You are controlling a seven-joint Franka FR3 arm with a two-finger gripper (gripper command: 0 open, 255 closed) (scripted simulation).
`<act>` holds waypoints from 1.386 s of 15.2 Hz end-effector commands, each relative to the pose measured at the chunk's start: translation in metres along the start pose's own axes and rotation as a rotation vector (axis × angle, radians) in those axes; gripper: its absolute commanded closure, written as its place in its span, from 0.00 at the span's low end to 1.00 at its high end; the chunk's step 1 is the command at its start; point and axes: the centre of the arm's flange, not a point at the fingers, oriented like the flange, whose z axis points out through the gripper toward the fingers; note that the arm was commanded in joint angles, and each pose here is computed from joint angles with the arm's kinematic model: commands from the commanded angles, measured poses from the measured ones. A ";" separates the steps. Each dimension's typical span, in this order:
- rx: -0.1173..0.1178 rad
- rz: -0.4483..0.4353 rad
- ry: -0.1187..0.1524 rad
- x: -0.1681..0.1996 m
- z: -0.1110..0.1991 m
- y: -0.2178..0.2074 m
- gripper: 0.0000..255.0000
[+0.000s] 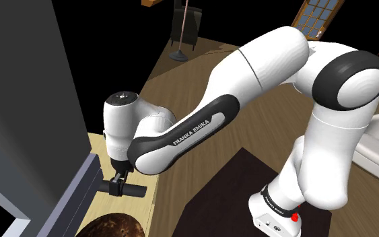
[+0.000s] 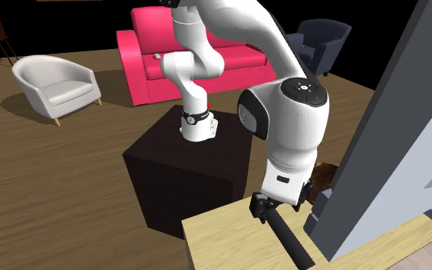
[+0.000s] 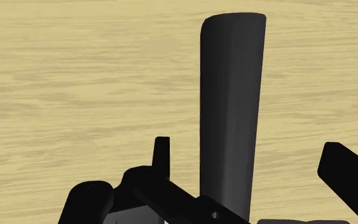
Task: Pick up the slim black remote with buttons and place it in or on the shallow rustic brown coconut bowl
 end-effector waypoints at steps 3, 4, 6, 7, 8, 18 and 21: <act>0.000 -0.002 0.000 0.002 0.023 0.000 0.00; 0.000 -0.002 0.000 0.002 0.028 0.000 0.00; 0.000 -0.002 0.000 0.002 0.031 0.000 0.00; 0.000 -0.002 0.000 0.002 0.031 0.000 0.00; 0.000 -0.002 0.000 0.002 0.031 0.000 0.00; 0.000 -0.002 0.000 0.002 0.030 0.001 1.00; 0.000 -0.002 0.000 0.001 0.031 0.003 1.00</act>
